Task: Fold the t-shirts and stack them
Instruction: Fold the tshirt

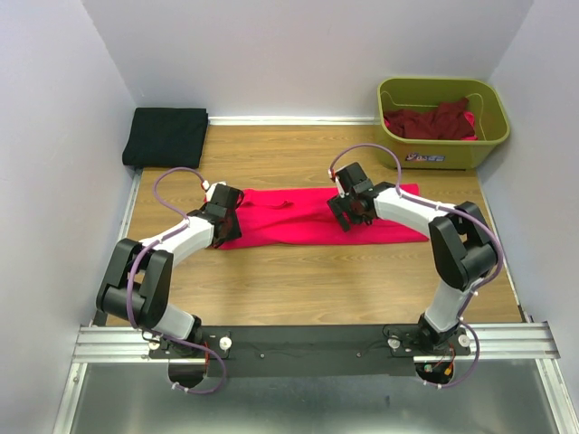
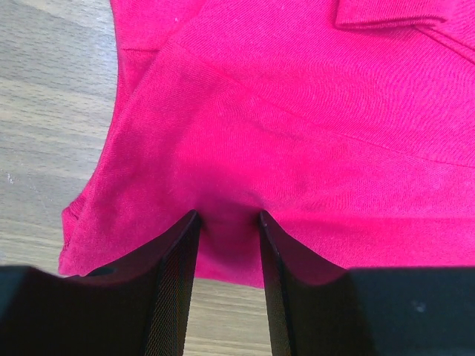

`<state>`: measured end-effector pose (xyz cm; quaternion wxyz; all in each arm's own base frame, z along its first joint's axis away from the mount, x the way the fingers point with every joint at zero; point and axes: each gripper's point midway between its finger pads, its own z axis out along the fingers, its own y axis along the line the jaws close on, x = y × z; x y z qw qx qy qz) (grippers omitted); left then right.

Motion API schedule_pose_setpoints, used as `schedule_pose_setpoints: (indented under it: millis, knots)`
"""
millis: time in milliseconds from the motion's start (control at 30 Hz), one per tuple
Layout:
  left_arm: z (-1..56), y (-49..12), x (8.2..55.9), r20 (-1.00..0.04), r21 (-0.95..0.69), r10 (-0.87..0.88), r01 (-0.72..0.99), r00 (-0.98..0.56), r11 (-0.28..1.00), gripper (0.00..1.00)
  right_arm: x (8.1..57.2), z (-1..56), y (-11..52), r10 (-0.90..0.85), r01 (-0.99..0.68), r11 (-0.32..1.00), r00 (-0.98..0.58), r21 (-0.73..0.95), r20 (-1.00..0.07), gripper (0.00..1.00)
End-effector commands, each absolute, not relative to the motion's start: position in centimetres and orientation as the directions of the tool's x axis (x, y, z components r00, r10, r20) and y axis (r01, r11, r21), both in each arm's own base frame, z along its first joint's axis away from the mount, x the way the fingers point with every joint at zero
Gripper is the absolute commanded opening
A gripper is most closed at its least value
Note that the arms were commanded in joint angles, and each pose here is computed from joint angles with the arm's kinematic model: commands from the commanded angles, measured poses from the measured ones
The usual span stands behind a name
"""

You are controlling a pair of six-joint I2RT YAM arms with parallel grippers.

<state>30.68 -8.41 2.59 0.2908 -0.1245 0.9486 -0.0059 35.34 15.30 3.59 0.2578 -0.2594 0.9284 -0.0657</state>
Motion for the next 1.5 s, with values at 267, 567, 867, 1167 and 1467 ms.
schedule_pose_setpoints:
  millis: [267, 567, 867, 1167, 1467]
  knots:
    - [2.1, -7.4, 30.3, -0.553, -0.04, -0.235, -0.256, -0.799, 0.966, 0.46, 38.5, 4.4, 14.8, -0.555, -0.41, 0.828, -0.693, -0.381, -0.46, 0.89]
    - [2.1, -7.2, 30.0, -0.55, -0.031, -0.226, -0.251, -0.804, 0.968, 0.46, 42.0, 6.9, 11.9, -0.623, -0.304, 0.733, -0.658, -0.609, -0.422, 0.89]
    - [2.3, -7.1, 29.9, -0.556, -0.031, -0.227, -0.253, -0.8, 0.967, 0.46, 43.7, 8.0, 6.3, -0.506, -0.116, 0.755, -0.729, -0.646, -0.46, 0.89]
    - [4.8, -6.0, 30.6, -0.6, -0.106, -0.315, -0.317, -0.736, 0.942, 0.49, 42.3, 11.8, 5.2, -0.159, 0.089, 0.948, -0.7, -0.306, -0.696, 0.89]
    - [7.2, -2.2, 30.8, -0.615, -0.215, -0.466, -0.434, -0.636, 0.875, 0.59, 35.8, 11.6, 2.0, 0.388, 0.352, 0.917, -0.666, 0.189, -0.638, 0.83]
